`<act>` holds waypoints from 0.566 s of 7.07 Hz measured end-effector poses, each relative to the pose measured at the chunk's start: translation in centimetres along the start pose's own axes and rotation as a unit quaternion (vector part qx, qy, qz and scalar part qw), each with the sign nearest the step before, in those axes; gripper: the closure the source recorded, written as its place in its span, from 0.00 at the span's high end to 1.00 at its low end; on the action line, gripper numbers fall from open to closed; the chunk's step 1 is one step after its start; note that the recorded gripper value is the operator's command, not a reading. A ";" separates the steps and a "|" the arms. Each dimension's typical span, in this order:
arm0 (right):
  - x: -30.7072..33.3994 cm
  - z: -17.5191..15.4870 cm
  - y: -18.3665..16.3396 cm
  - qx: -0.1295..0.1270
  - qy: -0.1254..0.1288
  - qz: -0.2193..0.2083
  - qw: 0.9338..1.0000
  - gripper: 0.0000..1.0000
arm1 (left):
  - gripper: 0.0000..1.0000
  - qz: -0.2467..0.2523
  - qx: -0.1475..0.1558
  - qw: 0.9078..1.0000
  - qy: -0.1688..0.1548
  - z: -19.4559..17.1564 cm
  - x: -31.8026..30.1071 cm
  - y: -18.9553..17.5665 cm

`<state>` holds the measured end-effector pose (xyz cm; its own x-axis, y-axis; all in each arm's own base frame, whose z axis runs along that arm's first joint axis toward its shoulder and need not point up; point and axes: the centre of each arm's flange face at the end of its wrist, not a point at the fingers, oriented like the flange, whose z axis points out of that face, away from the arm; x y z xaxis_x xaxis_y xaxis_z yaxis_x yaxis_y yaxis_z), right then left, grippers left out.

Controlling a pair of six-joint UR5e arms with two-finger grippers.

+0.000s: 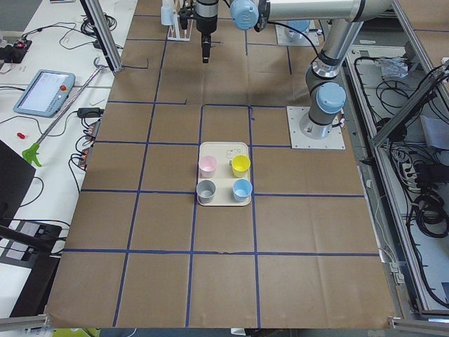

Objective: Transfer IKEA cup to right arm and place on rack

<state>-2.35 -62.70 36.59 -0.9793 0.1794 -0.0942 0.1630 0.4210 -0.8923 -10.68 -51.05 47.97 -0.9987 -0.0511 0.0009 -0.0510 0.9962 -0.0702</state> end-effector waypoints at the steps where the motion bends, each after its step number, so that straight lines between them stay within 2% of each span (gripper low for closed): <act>1: -0.8 -1.7 -1.5 -0.036 -0.002 0.003 0.999 1.00 | 0.99 0.000 0.000 1.000 0.001 0.0 0.0 0.0; 2: -1.7 -3.3 -2.4 -0.080 -0.005 0.005 0.997 1.00 | 0.99 0.000 0.000 1.000 0.001 0.0 0.1 0.1; 4: -4.3 -6.1 -2.7 -0.162 -0.016 0.001 0.987 1.00 | 0.99 0.000 0.000 1.000 0.001 0.0 0.1 0.1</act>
<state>2.15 -59.18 42.14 -0.9812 0.1546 -0.1151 0.1904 0.6836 -0.7046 -10.78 -50.99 47.97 -0.9987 -0.0515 0.0025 -0.0516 0.9963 -0.0694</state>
